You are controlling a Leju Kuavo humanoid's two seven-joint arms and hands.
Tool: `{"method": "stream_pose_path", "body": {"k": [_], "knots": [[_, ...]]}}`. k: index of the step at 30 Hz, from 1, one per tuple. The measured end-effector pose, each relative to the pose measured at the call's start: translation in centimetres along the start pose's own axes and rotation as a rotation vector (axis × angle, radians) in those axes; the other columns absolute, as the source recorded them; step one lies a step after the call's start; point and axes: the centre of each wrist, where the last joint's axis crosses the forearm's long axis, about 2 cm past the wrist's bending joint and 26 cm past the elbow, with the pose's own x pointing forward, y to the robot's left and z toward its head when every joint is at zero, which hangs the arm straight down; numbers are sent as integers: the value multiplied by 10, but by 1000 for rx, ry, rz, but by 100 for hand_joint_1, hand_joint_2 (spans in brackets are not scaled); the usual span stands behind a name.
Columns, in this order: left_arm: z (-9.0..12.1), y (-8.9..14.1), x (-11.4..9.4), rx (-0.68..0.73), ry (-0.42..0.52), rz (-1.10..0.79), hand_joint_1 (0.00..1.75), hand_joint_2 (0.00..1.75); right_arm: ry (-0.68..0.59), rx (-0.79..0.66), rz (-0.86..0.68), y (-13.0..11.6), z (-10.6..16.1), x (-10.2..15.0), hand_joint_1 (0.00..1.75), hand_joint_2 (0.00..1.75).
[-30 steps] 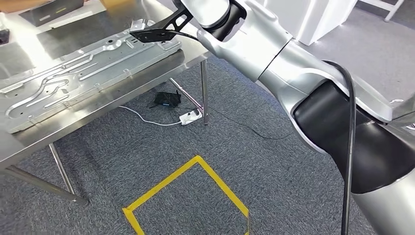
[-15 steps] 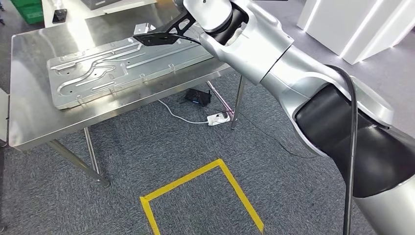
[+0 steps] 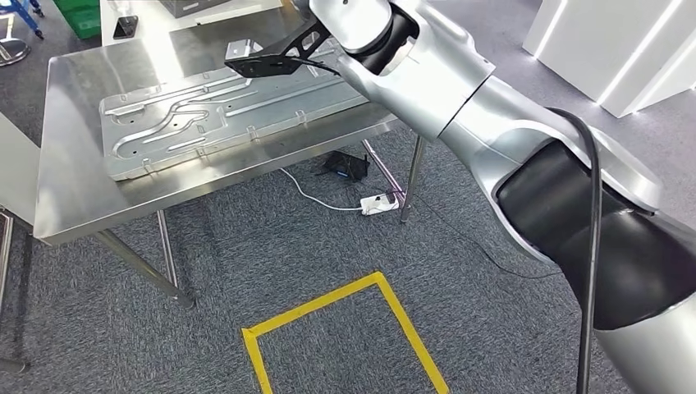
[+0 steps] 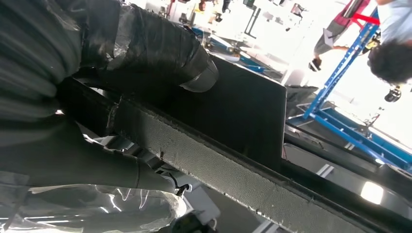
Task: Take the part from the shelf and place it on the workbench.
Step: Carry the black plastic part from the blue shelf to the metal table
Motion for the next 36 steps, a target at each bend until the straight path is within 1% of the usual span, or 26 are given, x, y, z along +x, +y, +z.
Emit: {"method": "stream_pose_path", "body": {"k": [17, 29, 36], "knots": [[0, 0, 1, 2, -3, 0, 0, 175, -1, -1, 1, -1, 0, -3, 175, 175], [0, 1, 2, 23, -25, -3, 0, 175, -6, -1, 1, -1, 0, -3, 175, 175], [-1, 6, 5, 47, -32, 7, 0, 175, -9, 2, -1, 2, 0, 0, 175, 175]]}}
